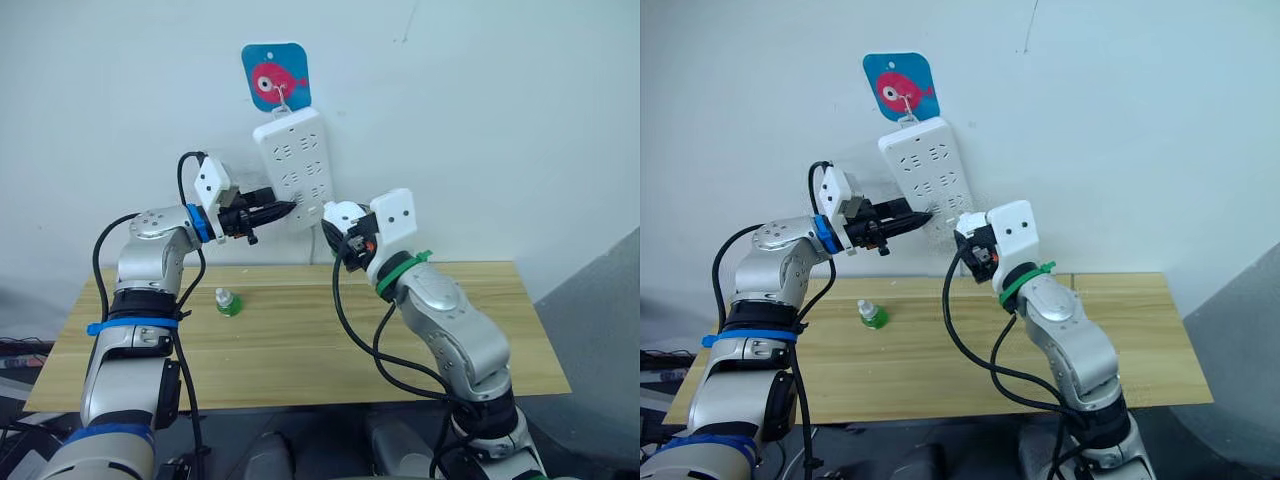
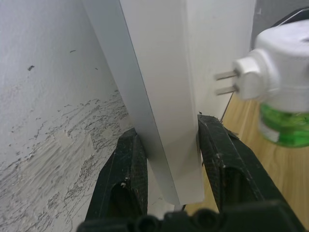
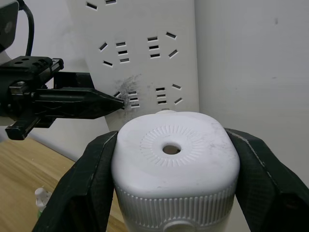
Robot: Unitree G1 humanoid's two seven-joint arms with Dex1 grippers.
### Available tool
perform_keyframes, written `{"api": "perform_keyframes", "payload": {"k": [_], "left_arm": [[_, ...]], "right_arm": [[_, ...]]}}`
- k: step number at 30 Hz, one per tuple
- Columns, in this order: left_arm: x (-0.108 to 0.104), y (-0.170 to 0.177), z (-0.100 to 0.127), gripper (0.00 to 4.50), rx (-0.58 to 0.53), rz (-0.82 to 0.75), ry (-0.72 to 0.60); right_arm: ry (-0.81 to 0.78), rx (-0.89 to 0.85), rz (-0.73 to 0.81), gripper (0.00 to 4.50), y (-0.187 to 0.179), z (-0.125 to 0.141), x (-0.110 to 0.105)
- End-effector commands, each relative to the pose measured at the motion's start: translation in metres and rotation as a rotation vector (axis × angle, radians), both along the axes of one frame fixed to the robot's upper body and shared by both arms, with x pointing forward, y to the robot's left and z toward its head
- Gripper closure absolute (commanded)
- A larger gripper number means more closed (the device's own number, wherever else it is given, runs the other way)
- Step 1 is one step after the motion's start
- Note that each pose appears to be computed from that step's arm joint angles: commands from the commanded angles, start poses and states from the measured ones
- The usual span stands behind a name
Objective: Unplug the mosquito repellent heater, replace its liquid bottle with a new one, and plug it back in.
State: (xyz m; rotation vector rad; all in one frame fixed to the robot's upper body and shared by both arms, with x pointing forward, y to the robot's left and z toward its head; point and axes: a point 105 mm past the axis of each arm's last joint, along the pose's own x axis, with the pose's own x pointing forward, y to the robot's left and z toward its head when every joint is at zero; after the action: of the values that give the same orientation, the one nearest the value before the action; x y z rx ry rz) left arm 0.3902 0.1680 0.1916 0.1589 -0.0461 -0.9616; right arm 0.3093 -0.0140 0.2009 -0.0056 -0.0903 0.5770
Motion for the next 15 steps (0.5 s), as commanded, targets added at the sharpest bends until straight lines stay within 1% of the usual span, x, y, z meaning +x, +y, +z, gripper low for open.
{"api": "perform_keyframes", "payload": {"k": [1,6,8,9,12,15], "left_arm": [[0.005,0.011,0.007,3.17,0.011,0.081,-0.04],[-0.003,0.022,0.006,3.17,-0.005,0.123,-0.068],[-0.008,0.03,0.0,2.44,0.017,0.15,-0.063],[-0.011,0.033,-0.003,2.16,0.033,0.158,-0.071],[-0.023,0.041,-0.004,1.21,0.076,0.182,-0.123],[-0.049,0.039,-0.001,0.24,0.127,0.139,-0.182]], "right_arm": [[-0.068,0.051,0.03,1.56,-0.004,0.024,-0.012],[-0.03,0.112,0.002,1.56,-0.02,0.024,-0.01],[-0.015,0.138,-0.022,1.56,-0.027,0.024,-0.006],[-0.009,0.151,-0.033,1.56,-0.031,0.024,-0.005],[0.002,0.18,-0.056,1.56,-0.04,0.025,-0.002],[0.014,0.225,-0.085,1.56,-0.054,0.026,-0.001]]}}
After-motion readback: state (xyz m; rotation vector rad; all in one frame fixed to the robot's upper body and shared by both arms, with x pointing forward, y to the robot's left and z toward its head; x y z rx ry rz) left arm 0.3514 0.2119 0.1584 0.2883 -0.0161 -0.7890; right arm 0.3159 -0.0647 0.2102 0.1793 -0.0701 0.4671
